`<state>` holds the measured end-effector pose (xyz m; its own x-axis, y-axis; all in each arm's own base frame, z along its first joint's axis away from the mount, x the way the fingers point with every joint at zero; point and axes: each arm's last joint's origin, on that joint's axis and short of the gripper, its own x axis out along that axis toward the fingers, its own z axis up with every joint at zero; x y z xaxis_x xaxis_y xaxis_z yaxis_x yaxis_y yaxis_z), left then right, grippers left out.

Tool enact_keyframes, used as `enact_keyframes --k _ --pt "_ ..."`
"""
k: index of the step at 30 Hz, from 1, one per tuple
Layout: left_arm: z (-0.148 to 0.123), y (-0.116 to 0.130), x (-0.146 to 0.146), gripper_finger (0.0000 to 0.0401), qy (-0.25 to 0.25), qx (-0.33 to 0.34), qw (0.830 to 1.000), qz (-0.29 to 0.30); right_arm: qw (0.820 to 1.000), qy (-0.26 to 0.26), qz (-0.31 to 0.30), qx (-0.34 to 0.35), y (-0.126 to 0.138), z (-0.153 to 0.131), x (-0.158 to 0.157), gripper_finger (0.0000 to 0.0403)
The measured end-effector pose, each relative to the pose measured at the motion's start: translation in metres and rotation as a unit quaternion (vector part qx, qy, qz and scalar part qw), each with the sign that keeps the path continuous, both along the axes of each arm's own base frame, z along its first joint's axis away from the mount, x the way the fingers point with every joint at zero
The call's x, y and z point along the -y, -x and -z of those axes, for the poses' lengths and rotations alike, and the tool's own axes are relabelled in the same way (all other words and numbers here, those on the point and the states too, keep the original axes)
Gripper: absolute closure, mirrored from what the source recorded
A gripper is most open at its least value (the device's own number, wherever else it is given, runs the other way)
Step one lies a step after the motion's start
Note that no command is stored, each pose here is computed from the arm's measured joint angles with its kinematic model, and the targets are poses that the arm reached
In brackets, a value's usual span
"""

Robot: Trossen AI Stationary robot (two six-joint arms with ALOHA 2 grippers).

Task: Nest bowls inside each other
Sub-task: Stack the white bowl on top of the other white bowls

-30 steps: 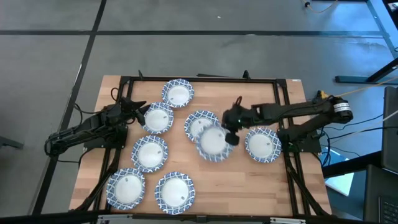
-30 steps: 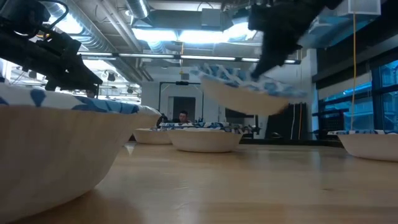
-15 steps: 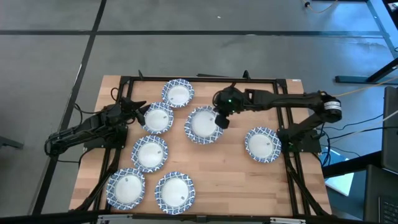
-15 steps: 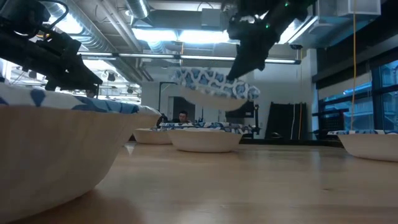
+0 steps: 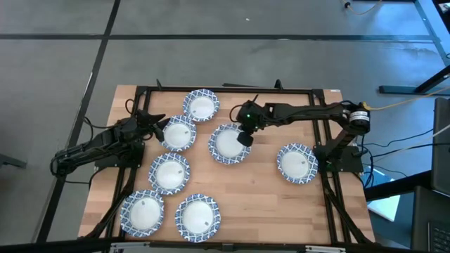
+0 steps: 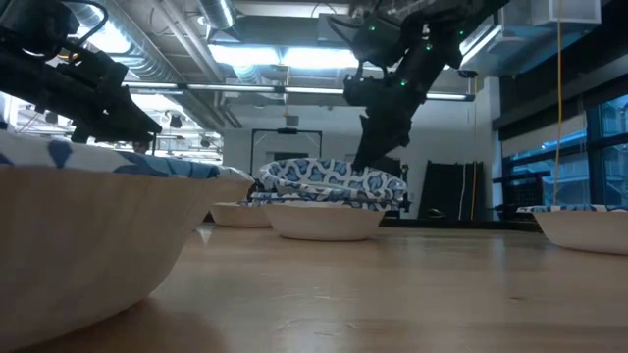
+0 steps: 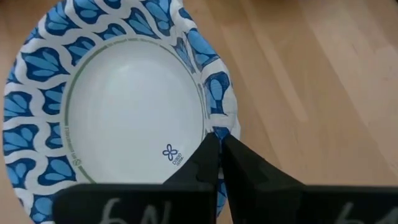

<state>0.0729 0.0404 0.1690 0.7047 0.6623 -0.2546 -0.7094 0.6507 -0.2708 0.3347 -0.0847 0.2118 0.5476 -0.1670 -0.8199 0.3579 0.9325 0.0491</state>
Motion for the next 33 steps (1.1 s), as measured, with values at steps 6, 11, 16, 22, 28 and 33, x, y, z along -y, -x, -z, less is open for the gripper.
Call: enact_keyframes --k 6,11,16,22,28,33 --pt "0.0 0.0 0.0 0.024 0.0 0.0 1.0 0.0 1.0 0.004 -0.001 0.008 0.0 -0.002 0.0 0.0382" --pt "0.0 0.0 0.0 0.024 0.0 0.0 1.0 0.0 1.0 0.006 -0.002 0.009 -0.001 -0.003 0.0 0.0357" --pt "0.0 0.0 0.0 0.024 0.0 0.0 1.0 0.0 1.0 0.01 -0.013 0.008 -0.001 -0.003 0.0 0.0313" --pt "0.0 0.0 0.0 0.024 0.0 0.0 1.0 0.0 1.0 0.01 -0.015 0.004 0.0 -0.003 0.0 0.0251" --pt "0.0 0.0 0.0 0.024 0.0 0.0 1.0 0.0 0.995 -0.022 -0.058 -0.074 0.011 -0.008 -0.009 0.0226" --pt "0.0 0.0 0.0 0.024 -0.001 -0.001 1.0 0.001 0.992 -0.032 -0.066 -0.1 0.034 -0.018 -0.019 0.0224"
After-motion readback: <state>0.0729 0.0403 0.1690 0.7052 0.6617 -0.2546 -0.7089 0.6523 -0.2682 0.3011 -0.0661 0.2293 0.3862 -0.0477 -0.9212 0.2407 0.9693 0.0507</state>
